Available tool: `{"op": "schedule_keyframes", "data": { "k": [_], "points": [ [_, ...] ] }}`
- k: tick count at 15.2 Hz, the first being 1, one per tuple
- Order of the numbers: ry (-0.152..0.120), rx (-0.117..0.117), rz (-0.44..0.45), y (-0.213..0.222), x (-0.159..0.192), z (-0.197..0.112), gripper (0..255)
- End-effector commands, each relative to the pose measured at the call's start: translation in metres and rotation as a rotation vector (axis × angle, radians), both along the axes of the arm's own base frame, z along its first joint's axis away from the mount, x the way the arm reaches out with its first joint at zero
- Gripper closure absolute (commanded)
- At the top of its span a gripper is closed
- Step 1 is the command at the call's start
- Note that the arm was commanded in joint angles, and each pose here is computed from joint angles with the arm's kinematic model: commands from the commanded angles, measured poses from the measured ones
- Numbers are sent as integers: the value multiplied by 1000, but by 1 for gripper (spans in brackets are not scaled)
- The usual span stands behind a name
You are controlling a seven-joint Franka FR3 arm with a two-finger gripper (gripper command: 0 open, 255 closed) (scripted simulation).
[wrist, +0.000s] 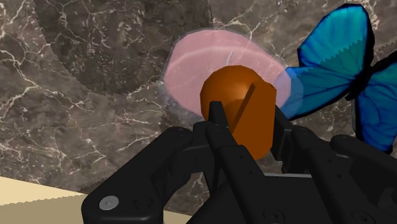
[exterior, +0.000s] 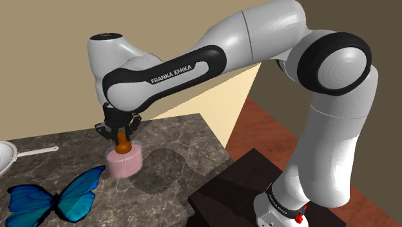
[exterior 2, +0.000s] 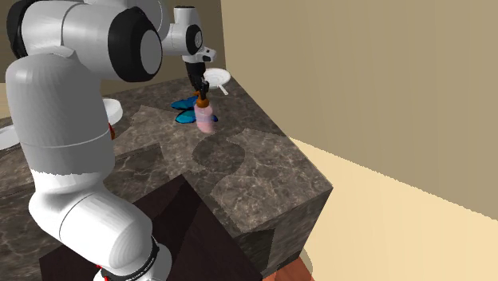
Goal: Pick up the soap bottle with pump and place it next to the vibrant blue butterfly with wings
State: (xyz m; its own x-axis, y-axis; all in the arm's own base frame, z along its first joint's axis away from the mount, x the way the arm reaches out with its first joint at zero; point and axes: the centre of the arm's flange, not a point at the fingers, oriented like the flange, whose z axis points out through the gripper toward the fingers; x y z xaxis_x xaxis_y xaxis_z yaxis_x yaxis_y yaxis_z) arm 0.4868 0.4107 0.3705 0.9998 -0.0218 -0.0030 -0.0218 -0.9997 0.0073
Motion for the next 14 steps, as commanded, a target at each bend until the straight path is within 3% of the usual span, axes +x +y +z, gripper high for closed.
{"op": "schedule_keyframes", "data": {
  "k": [1, 9, 14],
  "points": [
    [-1, 0, 0, -1, 1, -11, 255],
    [-1, 0, 0, -1, 1, -53, 255],
    [-1, 0, 0, -1, 1, -53, 255]
  ]
}}
